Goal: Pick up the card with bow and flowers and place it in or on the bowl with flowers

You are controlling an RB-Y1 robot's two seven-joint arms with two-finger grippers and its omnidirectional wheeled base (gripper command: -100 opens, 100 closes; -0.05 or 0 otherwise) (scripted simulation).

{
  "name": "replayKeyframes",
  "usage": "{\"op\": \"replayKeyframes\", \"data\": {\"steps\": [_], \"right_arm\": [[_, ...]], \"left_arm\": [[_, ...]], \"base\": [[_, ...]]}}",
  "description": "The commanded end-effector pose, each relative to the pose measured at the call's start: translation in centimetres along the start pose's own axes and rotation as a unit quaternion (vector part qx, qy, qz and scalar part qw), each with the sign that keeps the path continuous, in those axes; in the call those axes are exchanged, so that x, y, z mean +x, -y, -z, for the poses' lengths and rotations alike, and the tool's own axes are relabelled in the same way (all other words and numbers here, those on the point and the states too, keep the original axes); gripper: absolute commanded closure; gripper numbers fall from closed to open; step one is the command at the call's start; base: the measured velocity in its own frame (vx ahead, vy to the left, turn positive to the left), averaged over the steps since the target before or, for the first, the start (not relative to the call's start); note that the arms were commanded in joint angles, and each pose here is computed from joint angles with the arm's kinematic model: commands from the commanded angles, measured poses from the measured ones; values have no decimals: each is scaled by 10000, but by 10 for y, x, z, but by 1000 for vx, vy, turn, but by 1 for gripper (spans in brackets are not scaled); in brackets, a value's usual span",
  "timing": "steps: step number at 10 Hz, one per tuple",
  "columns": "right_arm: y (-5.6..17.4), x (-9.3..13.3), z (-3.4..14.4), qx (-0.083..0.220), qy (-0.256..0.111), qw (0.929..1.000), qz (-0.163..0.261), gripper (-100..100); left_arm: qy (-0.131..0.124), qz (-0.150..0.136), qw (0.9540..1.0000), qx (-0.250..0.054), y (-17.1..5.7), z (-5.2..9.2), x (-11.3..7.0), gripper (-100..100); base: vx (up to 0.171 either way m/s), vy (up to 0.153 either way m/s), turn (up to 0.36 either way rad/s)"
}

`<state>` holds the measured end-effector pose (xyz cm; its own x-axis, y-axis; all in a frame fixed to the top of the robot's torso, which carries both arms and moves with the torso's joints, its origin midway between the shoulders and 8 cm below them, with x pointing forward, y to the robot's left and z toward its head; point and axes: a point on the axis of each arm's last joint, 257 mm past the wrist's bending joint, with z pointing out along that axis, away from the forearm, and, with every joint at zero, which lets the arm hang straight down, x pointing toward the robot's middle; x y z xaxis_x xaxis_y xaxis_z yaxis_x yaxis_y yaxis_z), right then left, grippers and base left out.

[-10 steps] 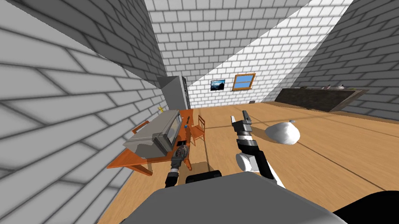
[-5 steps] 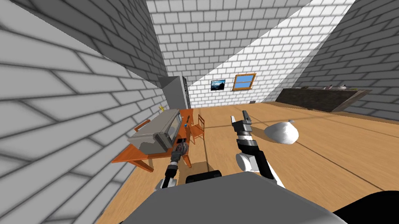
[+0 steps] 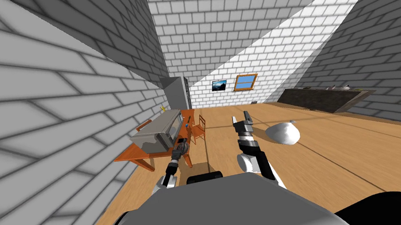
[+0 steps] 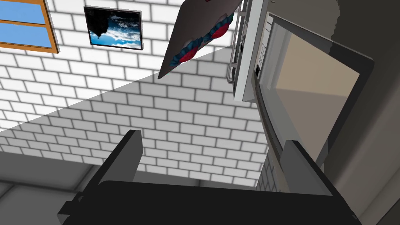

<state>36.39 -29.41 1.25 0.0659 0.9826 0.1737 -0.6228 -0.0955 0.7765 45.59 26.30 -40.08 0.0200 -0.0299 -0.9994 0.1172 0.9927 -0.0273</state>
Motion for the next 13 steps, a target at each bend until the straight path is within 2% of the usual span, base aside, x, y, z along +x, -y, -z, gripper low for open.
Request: {"op": "replayKeyframes", "data": {"steps": [1, 3, 4, 5, 6, 7, 8, 13], "right_arm": [[0, 0, 0, 0, 0, 10000, 0, 0], [0, 0, 0, 0, 0, 10000, 0, 0], [0, 0, 0, 0, 0, 10000, 0, 0], [0, 0, 0, 0, 0, 10000, 0, 0], [0, 0, 0, 0, 0, 10000, 0, 0], [0, 0, 0, 0, 0, 10000, 1, 0], [0, 0, 0, 1, 0, 10000, 1, 0], [0, 0, 0, 1, 0, 10000, 1, 0]], "left_arm": [[-49, 18, 10000, -2, -3, -9, -1, -100], [-39, 16, 10000, 24, -12, -33, -14, -100], [21, 7, 10000, 36, -11, -36, -19, -100], [-39, 16, 10000, 24, -12, -33, -14, -100], [-34, 14, 10000, 33, -16, -45, -22, -100], [-13, 6, 10000, 36, -13, -39, -20, -100], [-25, 12, 10000, 33, -14, -40, -20, 0], [-25, 12, 10000, 33, -14, -40, -20, 0]], "base": [[-82, -39, 19], [-89, -44, 32], [-74, -33, 15], [-24, -6, -7], [-37, -10, 18], [-22, -8, 5], [0, 0, 0], [0, 0, 0]]}}
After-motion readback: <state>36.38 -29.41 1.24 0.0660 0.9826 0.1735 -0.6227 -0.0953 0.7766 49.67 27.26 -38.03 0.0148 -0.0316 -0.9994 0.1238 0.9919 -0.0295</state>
